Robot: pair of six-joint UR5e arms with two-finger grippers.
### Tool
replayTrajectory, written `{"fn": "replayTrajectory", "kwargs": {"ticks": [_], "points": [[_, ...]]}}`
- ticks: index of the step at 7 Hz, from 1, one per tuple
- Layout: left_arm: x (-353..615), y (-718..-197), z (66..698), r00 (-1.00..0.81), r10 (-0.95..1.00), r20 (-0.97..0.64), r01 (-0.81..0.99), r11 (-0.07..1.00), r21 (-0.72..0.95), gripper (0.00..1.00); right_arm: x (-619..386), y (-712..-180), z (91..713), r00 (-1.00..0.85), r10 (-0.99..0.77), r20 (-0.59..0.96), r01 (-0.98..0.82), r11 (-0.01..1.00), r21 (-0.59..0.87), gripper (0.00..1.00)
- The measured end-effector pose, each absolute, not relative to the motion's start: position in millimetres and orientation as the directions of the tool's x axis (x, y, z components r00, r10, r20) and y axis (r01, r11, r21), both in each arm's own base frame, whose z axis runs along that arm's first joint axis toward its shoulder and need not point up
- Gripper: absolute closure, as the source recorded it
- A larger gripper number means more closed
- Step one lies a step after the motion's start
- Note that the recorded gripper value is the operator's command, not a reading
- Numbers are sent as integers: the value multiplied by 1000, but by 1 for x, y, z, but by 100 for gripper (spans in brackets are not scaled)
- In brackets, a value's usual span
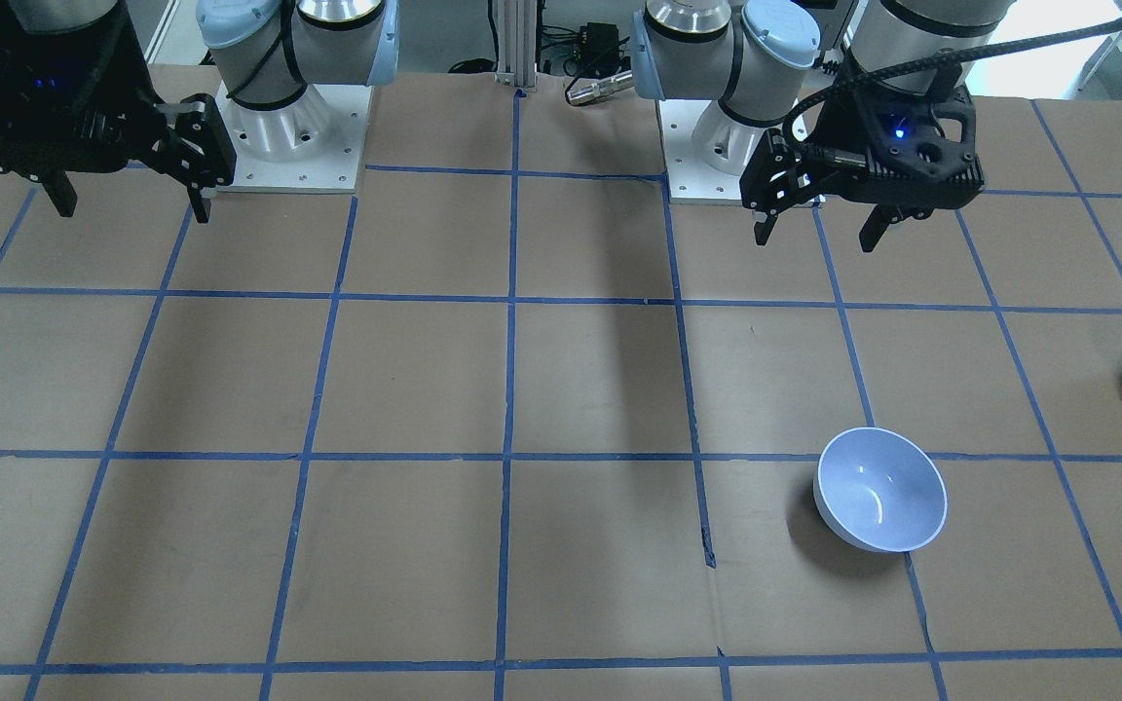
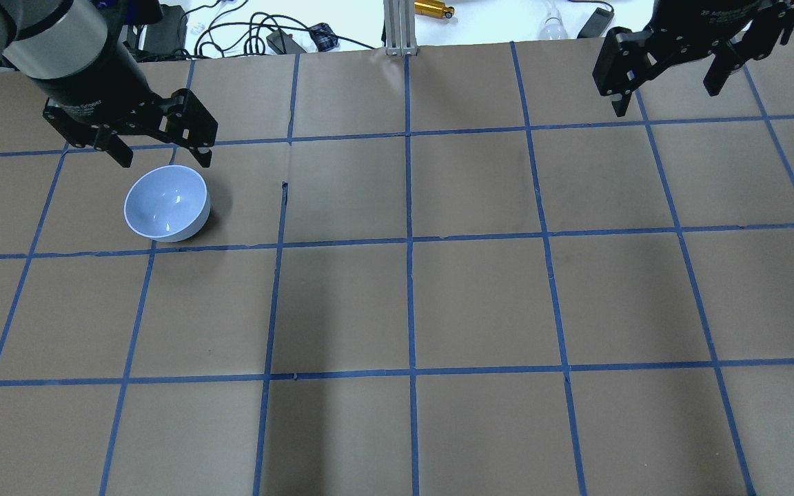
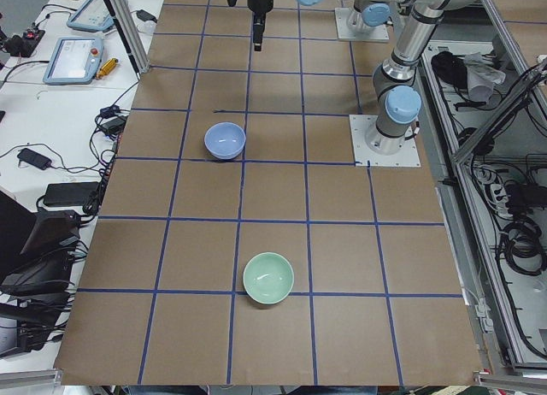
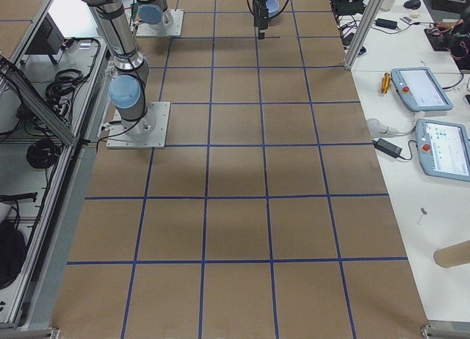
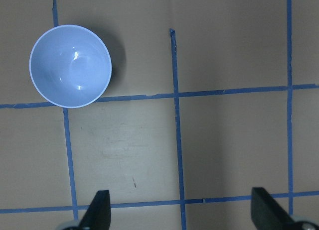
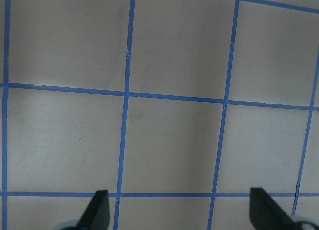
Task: Stack green bowl on blue bowl
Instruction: 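Raise the left gripper away from the light blue bowl, then swing the left gripper toward the robot to the pale green bowl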
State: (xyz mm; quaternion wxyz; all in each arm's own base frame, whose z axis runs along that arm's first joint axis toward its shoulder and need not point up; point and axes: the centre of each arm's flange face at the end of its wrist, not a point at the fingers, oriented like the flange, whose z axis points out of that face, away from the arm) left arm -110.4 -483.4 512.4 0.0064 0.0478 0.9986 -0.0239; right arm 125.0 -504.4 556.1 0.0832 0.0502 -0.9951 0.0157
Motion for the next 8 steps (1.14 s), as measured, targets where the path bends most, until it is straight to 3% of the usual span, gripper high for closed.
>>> {"fn": "replayTrajectory", "kwargs": {"ticks": [3,8], "points": [[-47,-486,515,-958,284,-36,285,958,-39,0,125,-504,556,-981,-97,167,-102,994,-23,0],[156,-456,485,-875,484,21,485,874,22,0,125,-504,556,-981,-97,167,-102,994,-23,0]]}}
